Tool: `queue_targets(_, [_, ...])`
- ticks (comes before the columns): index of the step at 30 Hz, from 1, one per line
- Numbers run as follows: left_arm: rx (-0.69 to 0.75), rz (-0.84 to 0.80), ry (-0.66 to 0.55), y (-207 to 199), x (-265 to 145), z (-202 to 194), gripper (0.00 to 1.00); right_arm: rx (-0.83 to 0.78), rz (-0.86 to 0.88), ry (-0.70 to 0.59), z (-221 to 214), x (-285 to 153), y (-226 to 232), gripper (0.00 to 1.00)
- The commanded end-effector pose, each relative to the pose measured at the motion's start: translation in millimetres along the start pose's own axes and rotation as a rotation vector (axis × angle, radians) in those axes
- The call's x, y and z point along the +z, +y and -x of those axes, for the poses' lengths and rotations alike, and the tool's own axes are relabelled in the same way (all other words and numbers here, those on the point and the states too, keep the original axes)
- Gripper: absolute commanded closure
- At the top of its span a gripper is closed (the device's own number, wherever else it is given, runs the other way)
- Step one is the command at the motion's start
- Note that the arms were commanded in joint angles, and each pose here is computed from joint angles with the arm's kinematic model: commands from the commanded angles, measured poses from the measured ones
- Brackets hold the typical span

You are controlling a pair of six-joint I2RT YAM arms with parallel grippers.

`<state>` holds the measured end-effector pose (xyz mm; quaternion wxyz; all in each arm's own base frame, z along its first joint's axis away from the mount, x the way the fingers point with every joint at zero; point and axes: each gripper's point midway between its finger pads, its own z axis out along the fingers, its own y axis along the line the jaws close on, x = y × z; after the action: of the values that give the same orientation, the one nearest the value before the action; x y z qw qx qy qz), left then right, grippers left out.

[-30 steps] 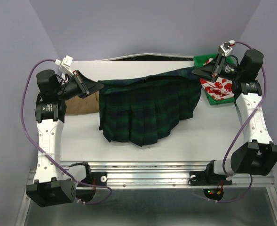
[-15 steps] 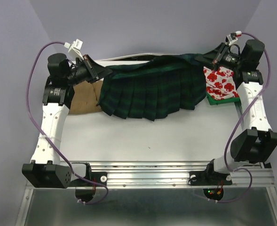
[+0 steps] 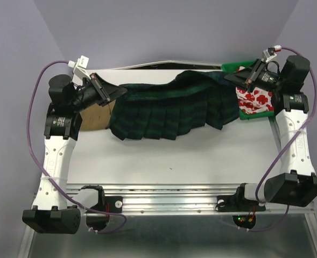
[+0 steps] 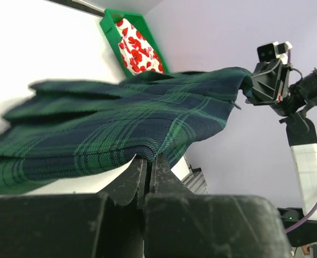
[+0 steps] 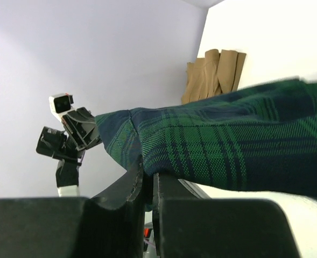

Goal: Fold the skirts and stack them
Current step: Flatten the skirt out

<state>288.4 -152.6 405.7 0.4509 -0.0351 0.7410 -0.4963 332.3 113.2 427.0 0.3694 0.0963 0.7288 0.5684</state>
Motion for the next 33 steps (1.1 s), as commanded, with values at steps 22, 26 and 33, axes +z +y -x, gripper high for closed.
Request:
queue_targets(22, [0.440, -0.277, -0.259, -11.3, 150.0, 208.8, 1.00, -0.366, 0.235, -0.345, 227.1, 101.3, -14.0, 0.99])
queue_targets(26, [0.407, -0.204, -0.124, 56.1, 172.5, 168.3, 1.00, -0.339, 0.146, -0.250, 206.2, 122.0, -80.5, 0.99])
queue_targets(33, [0.146, 0.104, 0.288, 260.1, 193.5, 13.0, 1.00, -0.093, -0.143, 0.132, 63.2, 132.5, -303.7, 0.99])
